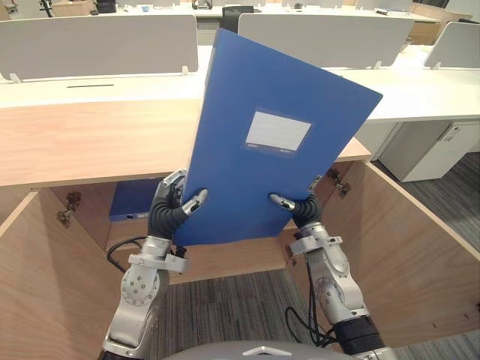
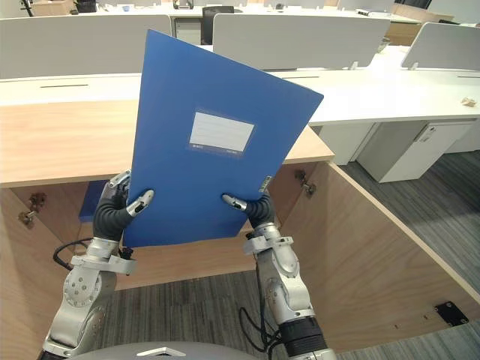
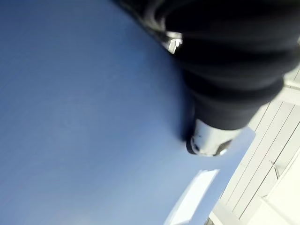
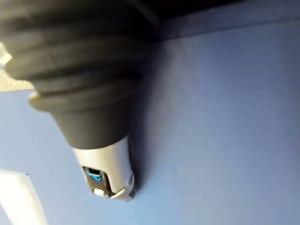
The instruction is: Walk over to the cabinet, pick up the folder, carry it to the office cabinet, place the folder inside the office cabinet, then close the office cabinet door
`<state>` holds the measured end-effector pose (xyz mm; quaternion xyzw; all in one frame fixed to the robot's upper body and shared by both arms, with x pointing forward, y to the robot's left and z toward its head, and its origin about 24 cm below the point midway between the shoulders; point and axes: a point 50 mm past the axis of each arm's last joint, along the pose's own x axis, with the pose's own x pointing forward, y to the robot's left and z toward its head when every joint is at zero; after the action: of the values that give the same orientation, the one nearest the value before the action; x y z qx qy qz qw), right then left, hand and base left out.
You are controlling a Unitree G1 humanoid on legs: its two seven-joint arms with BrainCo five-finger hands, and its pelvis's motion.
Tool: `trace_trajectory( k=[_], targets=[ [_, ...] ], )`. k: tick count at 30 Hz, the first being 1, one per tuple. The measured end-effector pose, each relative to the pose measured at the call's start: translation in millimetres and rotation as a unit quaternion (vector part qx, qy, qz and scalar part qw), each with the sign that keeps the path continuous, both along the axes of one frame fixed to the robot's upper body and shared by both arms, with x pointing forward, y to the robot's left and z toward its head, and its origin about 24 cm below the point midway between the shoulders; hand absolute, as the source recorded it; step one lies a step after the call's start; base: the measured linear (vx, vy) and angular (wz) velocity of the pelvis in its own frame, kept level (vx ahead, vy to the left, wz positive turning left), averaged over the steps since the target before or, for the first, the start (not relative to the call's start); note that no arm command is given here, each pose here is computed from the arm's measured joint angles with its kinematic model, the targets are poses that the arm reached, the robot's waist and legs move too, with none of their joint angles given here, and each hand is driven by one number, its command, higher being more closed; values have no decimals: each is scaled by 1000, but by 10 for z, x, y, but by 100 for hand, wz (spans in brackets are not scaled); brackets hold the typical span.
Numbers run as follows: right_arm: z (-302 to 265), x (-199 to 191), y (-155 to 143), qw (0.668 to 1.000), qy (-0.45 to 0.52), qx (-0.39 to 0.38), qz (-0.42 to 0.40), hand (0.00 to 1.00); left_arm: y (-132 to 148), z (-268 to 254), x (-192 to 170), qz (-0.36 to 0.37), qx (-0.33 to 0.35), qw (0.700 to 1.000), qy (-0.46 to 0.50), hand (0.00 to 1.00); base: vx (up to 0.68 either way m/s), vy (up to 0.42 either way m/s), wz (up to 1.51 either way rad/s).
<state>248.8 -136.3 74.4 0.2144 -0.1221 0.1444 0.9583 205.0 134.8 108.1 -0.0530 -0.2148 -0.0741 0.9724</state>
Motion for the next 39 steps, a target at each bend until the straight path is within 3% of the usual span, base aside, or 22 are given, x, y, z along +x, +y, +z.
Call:
trace_trajectory(
  k=[11,16,22,23,25,29,34,39],
  targets=[
    [-9,-25,27,999,3,2,-36,100,468,-294,69,174,-4,983,57,0,0,0,4],
    [140,-94,-253,991,-29,37,-121,100,1004,-747,-173,321,-9,932,167,0,-5,-1,7],
    [157,-101,-297,989,-31,24,-140,100,1078,-1324,-393,333,0,892,305,0,-2,1,1],
    [156,-99,-259,991,-31,16,-132,100,1067,-1602,-512,324,2,869,374,0,0,0,0],
    [156,-98,-238,991,-30,17,-128,100,1049,-1804,-625,313,11,848,427,0,0,0,0],
    [141,-95,-153,995,-28,0,-96,100,1008,-2370,-1149,274,41,761,586,0,0,0,0],
    [9,-80,-87,997,-1,-19,-72,100,1062,-2564,-1516,267,57,700,660,0,21,-4,0],
    [-65,-57,77,998,11,-53,-20,100,1067,-2627,-1617,249,81,676,689,0,3,-2,-7]
  ],
)
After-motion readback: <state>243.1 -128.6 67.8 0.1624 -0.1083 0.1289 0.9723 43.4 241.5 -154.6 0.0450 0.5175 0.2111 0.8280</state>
